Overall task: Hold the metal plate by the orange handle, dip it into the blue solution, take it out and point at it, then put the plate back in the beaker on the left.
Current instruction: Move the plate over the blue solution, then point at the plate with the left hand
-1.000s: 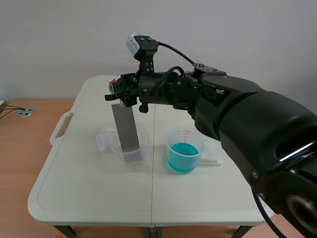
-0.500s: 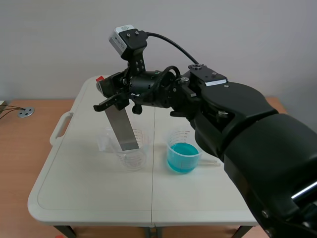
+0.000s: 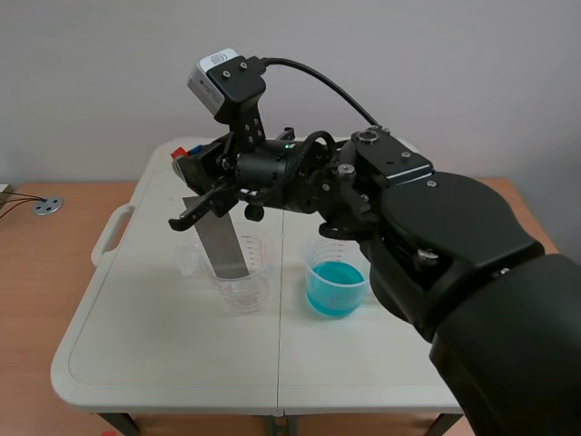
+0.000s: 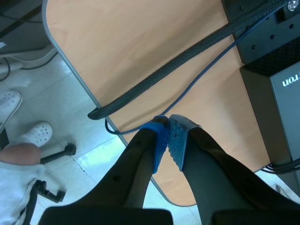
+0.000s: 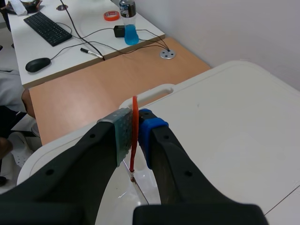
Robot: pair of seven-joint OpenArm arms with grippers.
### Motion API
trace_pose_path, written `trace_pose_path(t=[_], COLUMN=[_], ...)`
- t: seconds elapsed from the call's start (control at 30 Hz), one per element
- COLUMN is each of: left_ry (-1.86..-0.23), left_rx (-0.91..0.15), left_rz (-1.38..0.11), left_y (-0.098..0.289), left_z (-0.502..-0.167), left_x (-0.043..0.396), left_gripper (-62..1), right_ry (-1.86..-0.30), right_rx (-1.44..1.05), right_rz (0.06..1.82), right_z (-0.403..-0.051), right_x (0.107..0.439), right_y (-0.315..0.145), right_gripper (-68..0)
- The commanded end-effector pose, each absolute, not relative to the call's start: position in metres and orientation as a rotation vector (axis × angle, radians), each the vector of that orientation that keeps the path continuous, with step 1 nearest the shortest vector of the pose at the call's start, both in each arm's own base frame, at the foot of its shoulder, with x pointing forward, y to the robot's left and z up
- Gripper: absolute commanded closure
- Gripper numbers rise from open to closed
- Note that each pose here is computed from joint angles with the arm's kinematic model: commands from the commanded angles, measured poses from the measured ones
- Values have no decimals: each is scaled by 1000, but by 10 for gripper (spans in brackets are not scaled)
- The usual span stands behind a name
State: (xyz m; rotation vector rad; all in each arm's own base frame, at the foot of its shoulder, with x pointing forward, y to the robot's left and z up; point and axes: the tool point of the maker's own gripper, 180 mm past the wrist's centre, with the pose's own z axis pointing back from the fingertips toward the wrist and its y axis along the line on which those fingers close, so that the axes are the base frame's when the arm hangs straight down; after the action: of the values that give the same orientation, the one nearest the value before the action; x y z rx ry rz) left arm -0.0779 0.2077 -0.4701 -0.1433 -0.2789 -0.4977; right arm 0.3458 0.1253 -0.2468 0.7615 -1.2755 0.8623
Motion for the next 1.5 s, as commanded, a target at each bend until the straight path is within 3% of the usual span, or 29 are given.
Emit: trace_pose_path(t=[0.0, 0.73, 1.03, 1.3, 1.47], left_ry=[-295, -345, -549, -772, -895], left_rx=[-151, -144, 19, 178, 242], left_rz=[-496, -501, -529, -545, -574], left_y=[204, 207, 260, 296, 300], left_z=[-469, -467, -433, -371, -332], left_x=[-74, -60, 23, 106, 143], left_gripper=[-19, -19, -19, -19, -19], right_ry=[-1348, -1608, -1651, -1686, -1688], right_rx=[758, 617, 605, 608, 613], right_rz=[855, 878, 893, 882, 871], right_z=[-224, -129, -105, -93, -91], right_x=[352, 342, 329, 313, 306], right_y=[122, 85, 71, 49, 34], right_gripper=[-11, -11, -11, -11, -11])
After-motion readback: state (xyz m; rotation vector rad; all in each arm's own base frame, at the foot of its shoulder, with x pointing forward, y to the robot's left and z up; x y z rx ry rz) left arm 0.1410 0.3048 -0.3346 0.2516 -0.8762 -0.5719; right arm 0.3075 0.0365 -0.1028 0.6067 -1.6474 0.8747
